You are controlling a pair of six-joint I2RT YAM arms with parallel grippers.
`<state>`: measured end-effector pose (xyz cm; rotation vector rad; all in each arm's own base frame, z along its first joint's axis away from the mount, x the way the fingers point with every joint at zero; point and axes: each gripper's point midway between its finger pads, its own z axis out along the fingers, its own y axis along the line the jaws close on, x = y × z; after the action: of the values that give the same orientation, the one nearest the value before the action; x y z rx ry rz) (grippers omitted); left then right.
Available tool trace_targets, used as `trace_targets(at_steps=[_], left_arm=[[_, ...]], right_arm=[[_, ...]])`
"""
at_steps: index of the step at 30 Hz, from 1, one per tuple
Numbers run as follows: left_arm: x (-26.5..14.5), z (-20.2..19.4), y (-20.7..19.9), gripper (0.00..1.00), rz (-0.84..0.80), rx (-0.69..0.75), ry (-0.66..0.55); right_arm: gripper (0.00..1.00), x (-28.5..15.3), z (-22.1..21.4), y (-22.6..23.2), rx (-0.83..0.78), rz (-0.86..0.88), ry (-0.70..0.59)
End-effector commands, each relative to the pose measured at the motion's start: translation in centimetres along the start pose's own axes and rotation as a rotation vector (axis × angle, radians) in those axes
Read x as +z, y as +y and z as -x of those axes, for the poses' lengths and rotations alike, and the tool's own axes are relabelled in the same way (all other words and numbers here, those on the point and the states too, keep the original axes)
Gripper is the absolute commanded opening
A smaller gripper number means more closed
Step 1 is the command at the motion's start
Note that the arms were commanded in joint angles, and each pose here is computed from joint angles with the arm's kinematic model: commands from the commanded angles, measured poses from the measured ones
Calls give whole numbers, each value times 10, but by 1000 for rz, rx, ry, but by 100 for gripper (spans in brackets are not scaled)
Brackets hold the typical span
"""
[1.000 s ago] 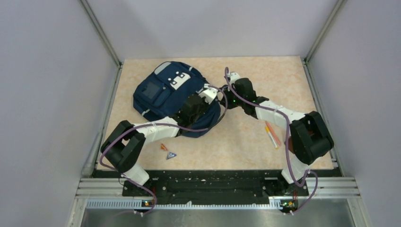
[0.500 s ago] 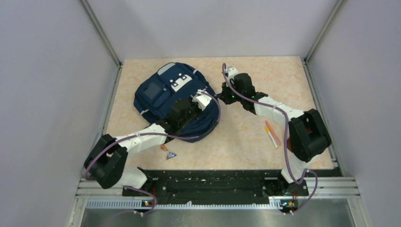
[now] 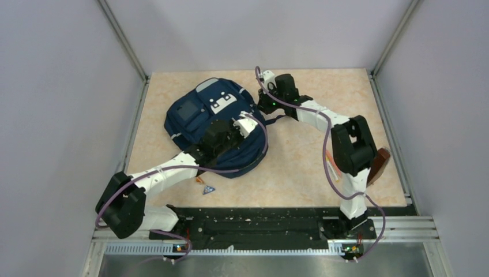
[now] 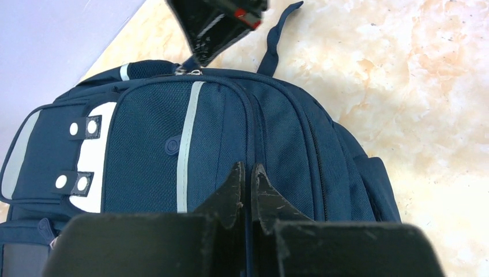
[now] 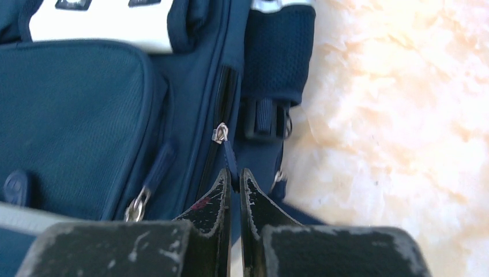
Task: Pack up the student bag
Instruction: Zip the student bag at the center of the board.
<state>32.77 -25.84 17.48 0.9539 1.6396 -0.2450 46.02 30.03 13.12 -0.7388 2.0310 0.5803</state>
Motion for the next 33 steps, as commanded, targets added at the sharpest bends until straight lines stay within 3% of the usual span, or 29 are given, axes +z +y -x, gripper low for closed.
trace_targets(at_steps=[1,10,18,20,23,25,27,33], left_arm=[[-13,61,-2,0,-58,20,-163],[-13,63,-2,0,-61,20,-158],[-19,66,5,0,-23,-15,-167],[-22,67,7,0,-10,-27,-174],[-26,65,9,0,1,-39,-159],[-31,66,5,0,-21,-38,-177],[-34,66,-3,0,-64,-36,-190],[-30,63,-23,0,-182,-40,-180]], right_arm=[[0,20,43,-32,-55,-35,-114],[0,60,66,-45,-49,-32,-204],[0,61,85,-47,-57,-34,-224],[10,50,91,-46,-53,-46,-222],[43,21,103,-45,-25,-52,-240],[56,-3,107,-43,22,-40,-254],[64,-28,107,-41,65,-31,-263],[67,-100,93,-29,149,-67,-285]])
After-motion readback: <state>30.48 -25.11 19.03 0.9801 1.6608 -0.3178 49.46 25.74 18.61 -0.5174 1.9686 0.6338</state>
